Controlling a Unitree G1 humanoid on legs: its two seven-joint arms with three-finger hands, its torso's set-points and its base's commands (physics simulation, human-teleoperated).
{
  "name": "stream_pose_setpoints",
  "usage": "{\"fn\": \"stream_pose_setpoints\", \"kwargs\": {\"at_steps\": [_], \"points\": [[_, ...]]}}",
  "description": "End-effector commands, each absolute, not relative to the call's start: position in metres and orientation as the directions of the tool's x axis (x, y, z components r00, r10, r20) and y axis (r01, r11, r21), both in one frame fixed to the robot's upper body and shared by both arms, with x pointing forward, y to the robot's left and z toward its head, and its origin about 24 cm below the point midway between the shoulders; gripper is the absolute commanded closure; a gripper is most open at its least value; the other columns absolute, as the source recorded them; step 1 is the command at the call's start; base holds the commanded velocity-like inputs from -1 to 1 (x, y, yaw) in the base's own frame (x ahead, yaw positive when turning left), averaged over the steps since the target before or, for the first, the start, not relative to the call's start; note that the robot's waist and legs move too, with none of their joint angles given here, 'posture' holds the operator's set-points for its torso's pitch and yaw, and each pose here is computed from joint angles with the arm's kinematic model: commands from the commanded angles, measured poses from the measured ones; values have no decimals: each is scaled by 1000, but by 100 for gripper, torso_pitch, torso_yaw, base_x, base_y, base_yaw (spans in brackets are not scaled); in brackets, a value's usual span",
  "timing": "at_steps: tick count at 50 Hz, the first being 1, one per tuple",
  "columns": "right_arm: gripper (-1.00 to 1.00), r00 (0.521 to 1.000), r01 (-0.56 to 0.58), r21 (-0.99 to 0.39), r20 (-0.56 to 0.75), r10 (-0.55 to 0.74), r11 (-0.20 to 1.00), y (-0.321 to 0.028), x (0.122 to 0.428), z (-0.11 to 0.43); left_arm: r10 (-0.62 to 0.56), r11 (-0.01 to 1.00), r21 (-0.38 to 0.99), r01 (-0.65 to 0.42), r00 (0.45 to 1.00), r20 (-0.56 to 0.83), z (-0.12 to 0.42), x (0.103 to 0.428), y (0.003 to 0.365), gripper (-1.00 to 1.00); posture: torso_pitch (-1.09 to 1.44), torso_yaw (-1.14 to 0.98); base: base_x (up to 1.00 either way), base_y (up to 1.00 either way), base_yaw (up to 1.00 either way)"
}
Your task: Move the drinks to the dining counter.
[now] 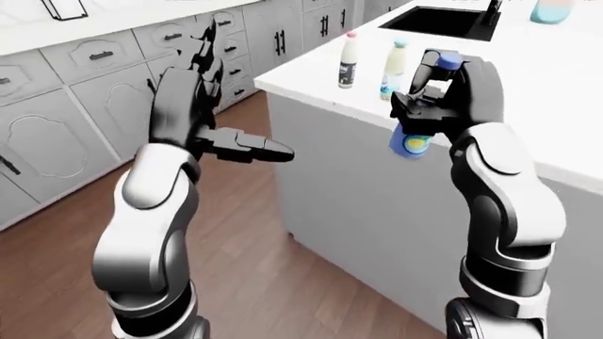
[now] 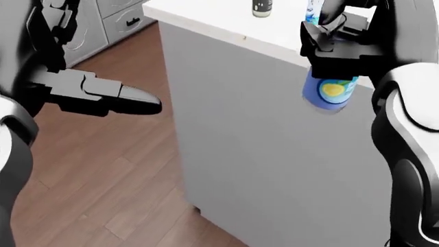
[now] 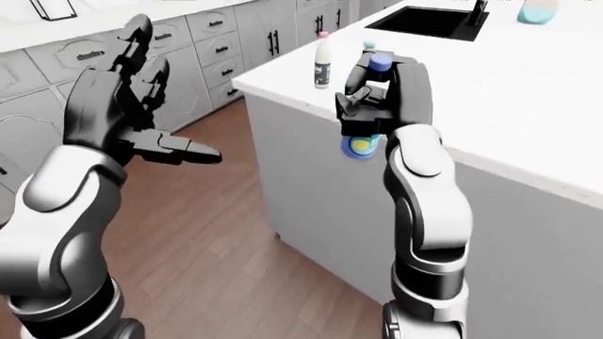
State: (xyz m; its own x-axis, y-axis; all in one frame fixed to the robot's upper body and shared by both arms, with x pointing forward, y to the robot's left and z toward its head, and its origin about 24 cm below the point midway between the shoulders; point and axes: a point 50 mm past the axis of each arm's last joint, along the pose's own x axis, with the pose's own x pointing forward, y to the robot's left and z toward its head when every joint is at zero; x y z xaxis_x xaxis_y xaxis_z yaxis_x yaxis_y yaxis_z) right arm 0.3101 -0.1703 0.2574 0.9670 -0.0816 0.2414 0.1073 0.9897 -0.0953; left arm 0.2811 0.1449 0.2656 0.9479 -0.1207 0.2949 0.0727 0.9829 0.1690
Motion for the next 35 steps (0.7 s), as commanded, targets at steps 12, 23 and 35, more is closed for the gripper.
{"fn": "stream_pose_setpoints", "kwargs": {"at_steps": [12, 23, 35], "points": [[100, 931, 127, -78, 353, -92, 989, -172, 303, 279, -123, 983, 175, 61, 923, 364, 279, 276, 144, -100, 0, 0, 6, -30, 0], [100, 930, 127, -77, 357, -92, 989, -172, 303, 280, -124, 983, 175, 63, 924, 363, 277, 277, 144, -100, 0, 0, 0, -52, 0], [100, 927, 128, -86, 365, -89, 988, -171, 302, 281, -120, 983, 173, 60, 924, 363, 276, 275, 145, -100, 0, 0, 11, -28, 0]]}}
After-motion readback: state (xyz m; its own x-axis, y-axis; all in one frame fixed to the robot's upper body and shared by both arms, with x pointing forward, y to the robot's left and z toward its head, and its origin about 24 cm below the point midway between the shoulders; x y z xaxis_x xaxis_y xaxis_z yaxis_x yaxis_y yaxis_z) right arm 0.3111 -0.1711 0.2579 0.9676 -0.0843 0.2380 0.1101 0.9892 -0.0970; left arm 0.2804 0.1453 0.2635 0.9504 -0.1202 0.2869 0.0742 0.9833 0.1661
